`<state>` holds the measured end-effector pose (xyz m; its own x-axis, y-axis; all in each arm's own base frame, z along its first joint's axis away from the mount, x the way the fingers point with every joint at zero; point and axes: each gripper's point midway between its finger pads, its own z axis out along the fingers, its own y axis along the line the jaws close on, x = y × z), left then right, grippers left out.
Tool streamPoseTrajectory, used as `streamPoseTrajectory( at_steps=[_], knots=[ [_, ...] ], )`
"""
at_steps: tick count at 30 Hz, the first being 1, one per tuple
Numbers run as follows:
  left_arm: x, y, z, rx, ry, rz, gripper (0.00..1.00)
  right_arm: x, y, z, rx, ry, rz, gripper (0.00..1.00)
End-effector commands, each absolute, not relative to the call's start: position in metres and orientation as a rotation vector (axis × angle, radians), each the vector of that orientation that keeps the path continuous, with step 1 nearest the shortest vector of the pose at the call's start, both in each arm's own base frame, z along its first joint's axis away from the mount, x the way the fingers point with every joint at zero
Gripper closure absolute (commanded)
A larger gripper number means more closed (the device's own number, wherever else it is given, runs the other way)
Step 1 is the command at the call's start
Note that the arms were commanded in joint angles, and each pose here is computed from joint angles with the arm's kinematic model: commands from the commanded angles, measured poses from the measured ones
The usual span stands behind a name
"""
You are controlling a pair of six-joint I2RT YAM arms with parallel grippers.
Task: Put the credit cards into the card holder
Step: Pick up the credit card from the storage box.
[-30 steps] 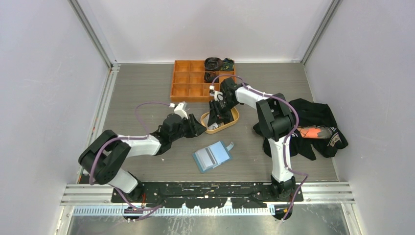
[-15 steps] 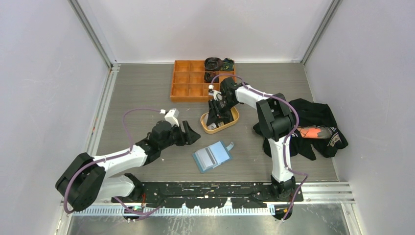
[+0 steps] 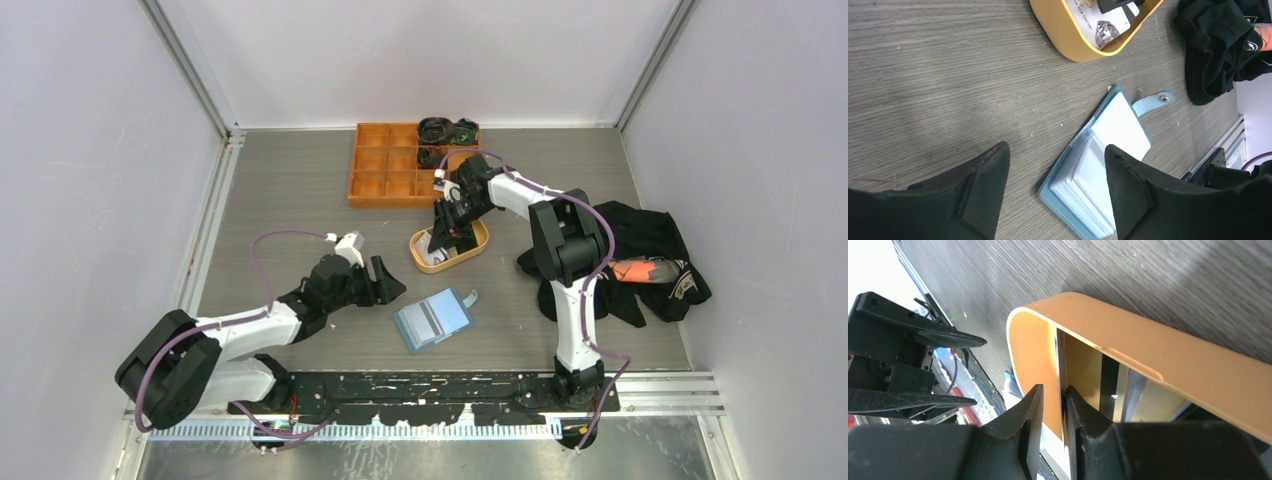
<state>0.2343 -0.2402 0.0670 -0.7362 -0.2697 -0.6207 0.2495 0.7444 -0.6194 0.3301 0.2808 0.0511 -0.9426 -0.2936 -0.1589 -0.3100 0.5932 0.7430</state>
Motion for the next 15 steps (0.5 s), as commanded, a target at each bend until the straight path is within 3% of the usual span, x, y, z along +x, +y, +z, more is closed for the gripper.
streamPoseTrajectory(
  at_steps=[1,15],
  knots=[
    [0.2413,-0.243,0.0817,-0.025,2.127,-0.962,0.3,0.3376,0.2848,0.0588,-0.537,2.76,1.319,0.72],
    [0.2392,-0.2438,0.0876,-0.047,2.082,-1.012,0.3,0.3364,0.2828,0.0589,-0.556,2.756,1.341,0.71]
  ],
)
